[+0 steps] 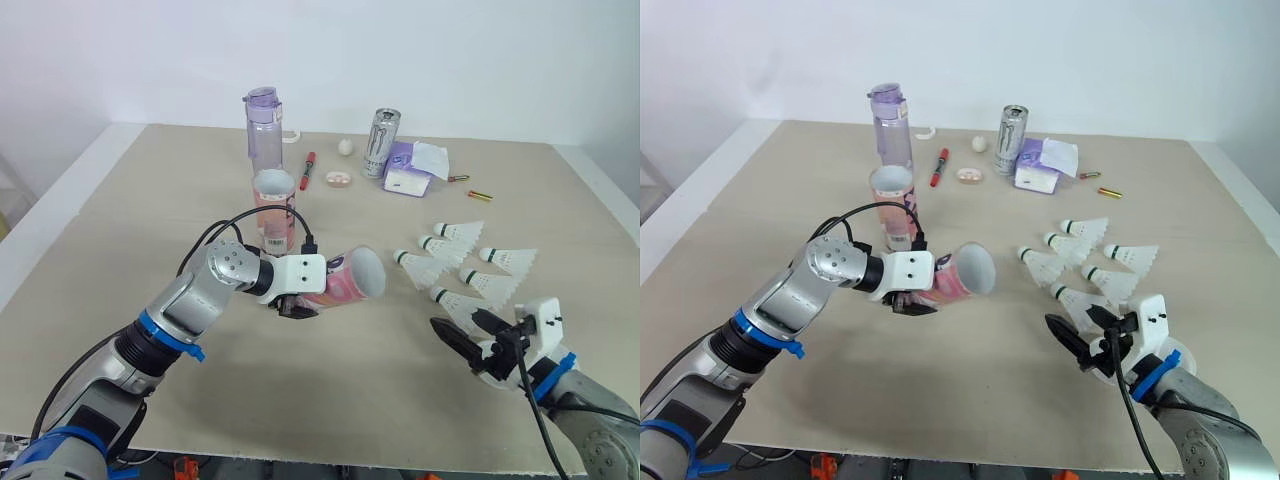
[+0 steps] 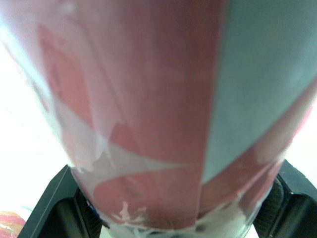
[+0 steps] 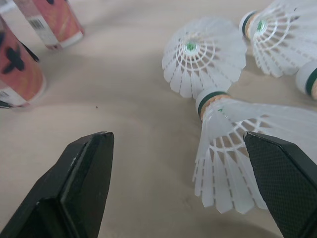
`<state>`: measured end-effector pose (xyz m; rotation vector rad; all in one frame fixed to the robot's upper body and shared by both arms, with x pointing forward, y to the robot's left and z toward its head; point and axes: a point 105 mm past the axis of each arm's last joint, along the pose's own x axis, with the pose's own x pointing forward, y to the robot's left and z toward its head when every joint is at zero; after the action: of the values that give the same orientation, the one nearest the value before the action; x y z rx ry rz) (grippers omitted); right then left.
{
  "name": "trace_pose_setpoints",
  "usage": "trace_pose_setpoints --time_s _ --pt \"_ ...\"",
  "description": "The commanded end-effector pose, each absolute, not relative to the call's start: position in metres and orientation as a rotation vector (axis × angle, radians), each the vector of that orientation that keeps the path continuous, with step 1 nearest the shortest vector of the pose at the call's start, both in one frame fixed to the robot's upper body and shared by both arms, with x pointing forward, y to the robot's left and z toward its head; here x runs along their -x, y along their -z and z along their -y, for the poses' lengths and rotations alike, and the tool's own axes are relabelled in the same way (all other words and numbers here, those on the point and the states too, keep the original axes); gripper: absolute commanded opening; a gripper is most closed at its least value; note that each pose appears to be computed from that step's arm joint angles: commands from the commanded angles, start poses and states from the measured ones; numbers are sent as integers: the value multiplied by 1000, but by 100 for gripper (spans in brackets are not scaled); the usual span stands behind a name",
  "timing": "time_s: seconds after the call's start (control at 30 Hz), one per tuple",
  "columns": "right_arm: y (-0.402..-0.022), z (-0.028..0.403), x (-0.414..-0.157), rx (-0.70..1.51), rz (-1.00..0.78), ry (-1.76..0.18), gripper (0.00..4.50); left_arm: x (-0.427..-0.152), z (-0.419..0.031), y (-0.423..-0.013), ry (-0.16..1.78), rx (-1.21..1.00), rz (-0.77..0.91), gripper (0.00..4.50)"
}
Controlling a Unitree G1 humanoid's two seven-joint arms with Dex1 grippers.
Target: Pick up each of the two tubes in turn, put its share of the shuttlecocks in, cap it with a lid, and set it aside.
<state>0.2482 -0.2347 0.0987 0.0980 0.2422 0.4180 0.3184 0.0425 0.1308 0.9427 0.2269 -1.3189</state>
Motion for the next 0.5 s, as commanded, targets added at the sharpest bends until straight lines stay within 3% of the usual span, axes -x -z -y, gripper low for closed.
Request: trace_pose_setpoints --time_s 0.03,0.17,0.2,0.3,0.33,0.37,0.4,0.47,0.5 --pt "-104 232 -253 -56 -237 -369 450 -315 -39 -128 1326 -945 -223 343" --pt "-105 235 -258 -35 -234 -316 450 -315 -39 -126 1325 -945 -224 343" --pt "-105 236 -259 -31 -234 -302 397 -315 -39 -126 1325 -944 -224 333" --pt "-106 239 -261 -21 -228 -267 324 -316 -39 -126 1324 -945 -224 333" --pt "-106 239 -261 -22 -228 -265 270 -316 -39 -125 1324 -944 -224 333" --pt "-107 239 -261 -22 -229 -264 270 -316 -39 -125 1323 -944 -224 333" --pt "-107 238 -261 -23 -229 -264 218 -317 -39 -125 1322 -944 -224 333" --pt "-107 237 -262 -24 -227 -266 164 -317 -39 -125 1321 -945 -224 333" --pt "-108 237 -262 -20 -223 -263 92 -317 -39 -124 1321 -945 -224 333"
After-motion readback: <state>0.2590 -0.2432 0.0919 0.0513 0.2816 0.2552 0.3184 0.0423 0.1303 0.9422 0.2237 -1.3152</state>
